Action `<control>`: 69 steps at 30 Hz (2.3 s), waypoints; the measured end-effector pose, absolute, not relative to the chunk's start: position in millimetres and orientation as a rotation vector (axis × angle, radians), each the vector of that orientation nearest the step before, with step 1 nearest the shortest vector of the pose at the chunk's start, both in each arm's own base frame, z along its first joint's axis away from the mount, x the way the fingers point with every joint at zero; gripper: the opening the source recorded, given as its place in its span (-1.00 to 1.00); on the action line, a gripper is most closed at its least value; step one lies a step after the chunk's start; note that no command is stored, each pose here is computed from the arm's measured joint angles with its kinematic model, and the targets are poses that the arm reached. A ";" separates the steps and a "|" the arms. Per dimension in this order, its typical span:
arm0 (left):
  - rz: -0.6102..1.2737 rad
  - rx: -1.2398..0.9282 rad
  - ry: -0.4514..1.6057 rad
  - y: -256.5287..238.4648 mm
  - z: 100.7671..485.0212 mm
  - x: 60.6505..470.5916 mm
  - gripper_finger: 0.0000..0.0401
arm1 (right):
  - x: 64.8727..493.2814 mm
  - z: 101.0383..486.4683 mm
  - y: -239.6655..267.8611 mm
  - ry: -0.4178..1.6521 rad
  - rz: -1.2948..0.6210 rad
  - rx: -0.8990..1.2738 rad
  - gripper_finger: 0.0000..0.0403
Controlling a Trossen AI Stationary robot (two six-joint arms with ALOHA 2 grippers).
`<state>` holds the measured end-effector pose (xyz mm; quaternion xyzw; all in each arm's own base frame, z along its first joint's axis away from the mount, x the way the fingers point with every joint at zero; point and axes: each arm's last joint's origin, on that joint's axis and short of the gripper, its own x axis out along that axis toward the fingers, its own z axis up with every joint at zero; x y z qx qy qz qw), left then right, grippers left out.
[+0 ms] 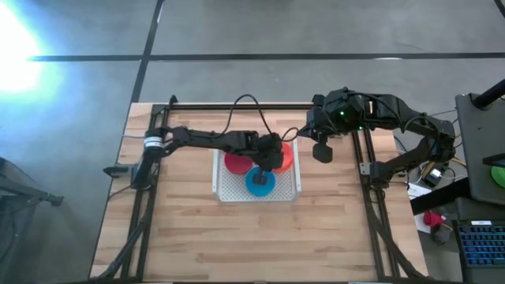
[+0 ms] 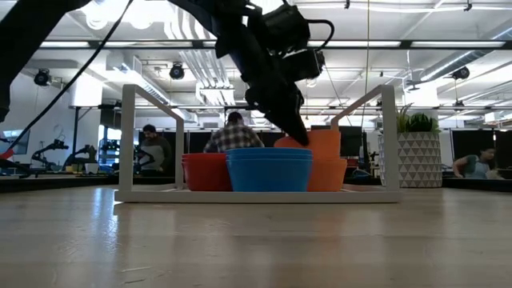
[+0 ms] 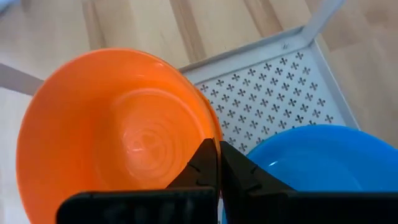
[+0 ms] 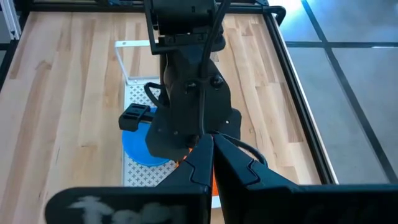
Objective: Pick & Place Mini bowls
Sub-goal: Stack the orange bowl on top of the orange bowls on the shelf, then return to Home Position
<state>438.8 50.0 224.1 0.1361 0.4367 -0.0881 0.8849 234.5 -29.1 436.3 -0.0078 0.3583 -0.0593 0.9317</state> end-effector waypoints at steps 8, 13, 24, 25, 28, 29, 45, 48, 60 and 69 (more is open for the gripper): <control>-0.179 0.279 0.907 48.8 223.2 438.5 -0.93 | 234.5 436.2 -29.0 0.734 -0.120 -0.019 -0.96; -0.171 0.264 0.907 48.6 223.1 438.6 -0.79 | 234.4 436.2 -29.0 0.734 -0.120 -0.017 -0.96; -0.096 0.266 0.905 50.0 241.8 437.3 -0.69 | 234.4 436.2 -29.1 0.734 -0.121 -0.016 -0.96; -0.094 0.271 0.912 50.1 245.4 436.1 -0.69 | 234.4 436.2 -29.1 0.734 -0.121 -0.016 -0.96; -0.088 0.280 0.932 49.7 258.9 430.7 -0.70 | 234.4 436.2 -29.1 0.735 -0.120 -0.019 -0.96; -0.088 0.280 0.930 49.5 264.6 428.8 -0.72 | 234.2 436.3 -29.1 0.734 -0.120 -0.019 -0.96; -0.046 0.290 0.730 39.7 361.6 359.1 -1.00 | 224.7 431.6 -24.4 0.745 -0.092 -0.054 -0.96; -0.035 0.288 0.676 35.8 371.0 335.1 -1.00 | 222.5 418.6 -20.4 0.753 -0.076 -0.055 -0.96; 0.036 0.246 0.364 23.3 363.3 234.0 -1.00 | 184.2 404.0 -6.4 0.557 -0.027 -0.072 -0.96; 0.065 0.204 0.196 16.8 345.3 169.6 -1.00 | 149.4 384.9 -5.0 0.415 -0.032 -0.074 -0.96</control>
